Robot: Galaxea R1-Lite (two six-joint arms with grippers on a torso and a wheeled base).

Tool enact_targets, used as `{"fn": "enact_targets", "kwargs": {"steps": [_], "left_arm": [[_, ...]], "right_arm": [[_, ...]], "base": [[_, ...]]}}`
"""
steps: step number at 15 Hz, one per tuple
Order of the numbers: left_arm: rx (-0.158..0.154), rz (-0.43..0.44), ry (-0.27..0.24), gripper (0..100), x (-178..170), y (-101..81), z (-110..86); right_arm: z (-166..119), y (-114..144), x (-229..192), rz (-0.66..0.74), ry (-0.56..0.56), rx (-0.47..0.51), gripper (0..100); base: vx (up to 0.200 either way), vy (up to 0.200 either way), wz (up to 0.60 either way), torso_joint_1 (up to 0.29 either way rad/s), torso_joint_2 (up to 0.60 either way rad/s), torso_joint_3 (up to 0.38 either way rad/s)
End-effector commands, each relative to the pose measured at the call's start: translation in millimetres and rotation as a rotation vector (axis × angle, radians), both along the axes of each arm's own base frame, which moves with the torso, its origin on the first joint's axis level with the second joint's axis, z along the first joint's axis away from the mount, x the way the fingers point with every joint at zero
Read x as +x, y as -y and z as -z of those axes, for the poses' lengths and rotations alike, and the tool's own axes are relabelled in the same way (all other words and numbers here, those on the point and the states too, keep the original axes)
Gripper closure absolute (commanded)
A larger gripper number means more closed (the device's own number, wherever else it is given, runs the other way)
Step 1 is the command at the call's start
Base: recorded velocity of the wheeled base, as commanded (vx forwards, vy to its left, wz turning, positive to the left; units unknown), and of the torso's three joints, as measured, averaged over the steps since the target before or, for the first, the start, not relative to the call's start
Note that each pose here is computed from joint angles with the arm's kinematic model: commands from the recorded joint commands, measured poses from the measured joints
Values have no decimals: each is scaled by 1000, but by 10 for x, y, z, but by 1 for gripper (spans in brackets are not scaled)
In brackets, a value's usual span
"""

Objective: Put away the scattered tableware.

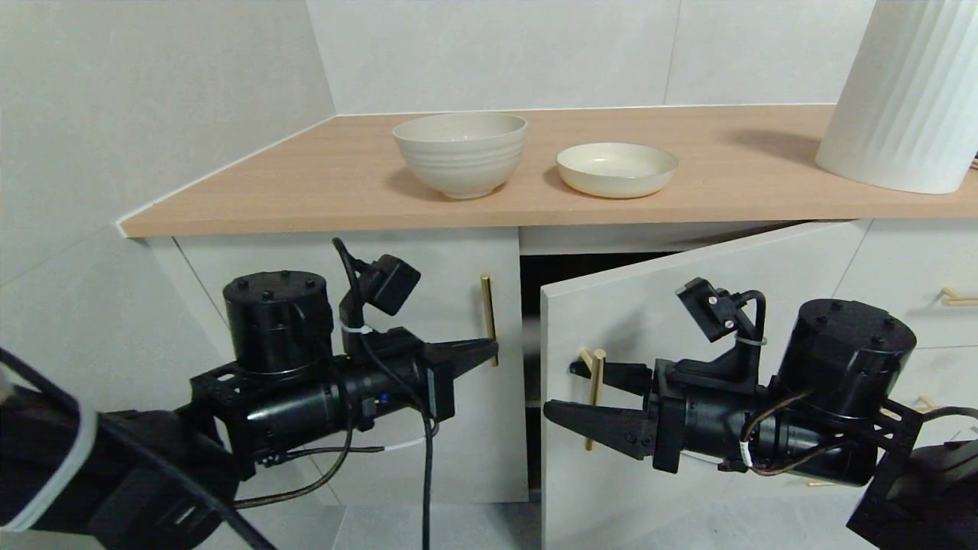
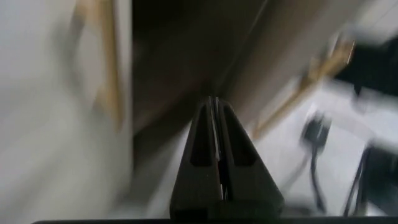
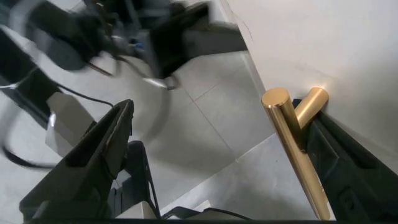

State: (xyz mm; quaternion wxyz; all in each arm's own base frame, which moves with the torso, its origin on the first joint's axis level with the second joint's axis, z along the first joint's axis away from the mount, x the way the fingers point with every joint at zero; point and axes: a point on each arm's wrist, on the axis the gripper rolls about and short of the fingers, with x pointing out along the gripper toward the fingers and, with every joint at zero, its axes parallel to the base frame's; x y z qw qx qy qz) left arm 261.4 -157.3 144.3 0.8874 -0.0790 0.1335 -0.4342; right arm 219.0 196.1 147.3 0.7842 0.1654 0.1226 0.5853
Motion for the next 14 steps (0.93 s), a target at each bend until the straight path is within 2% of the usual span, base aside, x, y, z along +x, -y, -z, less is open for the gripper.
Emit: {"fn": "enact_targets", "kwargs": {"steps": [1, 3, 5, 6, 8, 10, 14], "left_arm": [[-17, 28, -89, 100, 142, 237, 464], [-53, 49, -33, 100, 187, 350, 577], [-100, 67, 19, 100, 206, 438, 597], [-113, 69, 23, 100, 224, 463, 600], [-123, 64, 22, 100, 256, 508, 659], [-156, 62, 72, 100, 280, 562, 675], [-177, 85, 99, 100, 236, 625, 651]], "right_arm": [[-7, 6, -5, 1, 5, 3, 0], [6, 4, -10, 0, 5, -3, 0], [8, 5, -12, 0, 5, -3, 0], [16, 11, -12, 1, 1, -6, 0], [51, 33, -38, 1, 17, -25, 0], [78, 45, -52, 3, 67, -50, 0], [123, 171, -58, 36, 81, -80, 0]], "base": [[0, 0, 0, 0, 0, 0], [0, 0, 0, 0, 0, 0], [0, 0, 0, 0, 0, 0], [0, 0, 0, 0, 0, 0], [0, 0, 0, 0, 0, 0], [0, 0, 0, 0, 0, 0], [0, 0, 0, 0, 0, 0]]}}
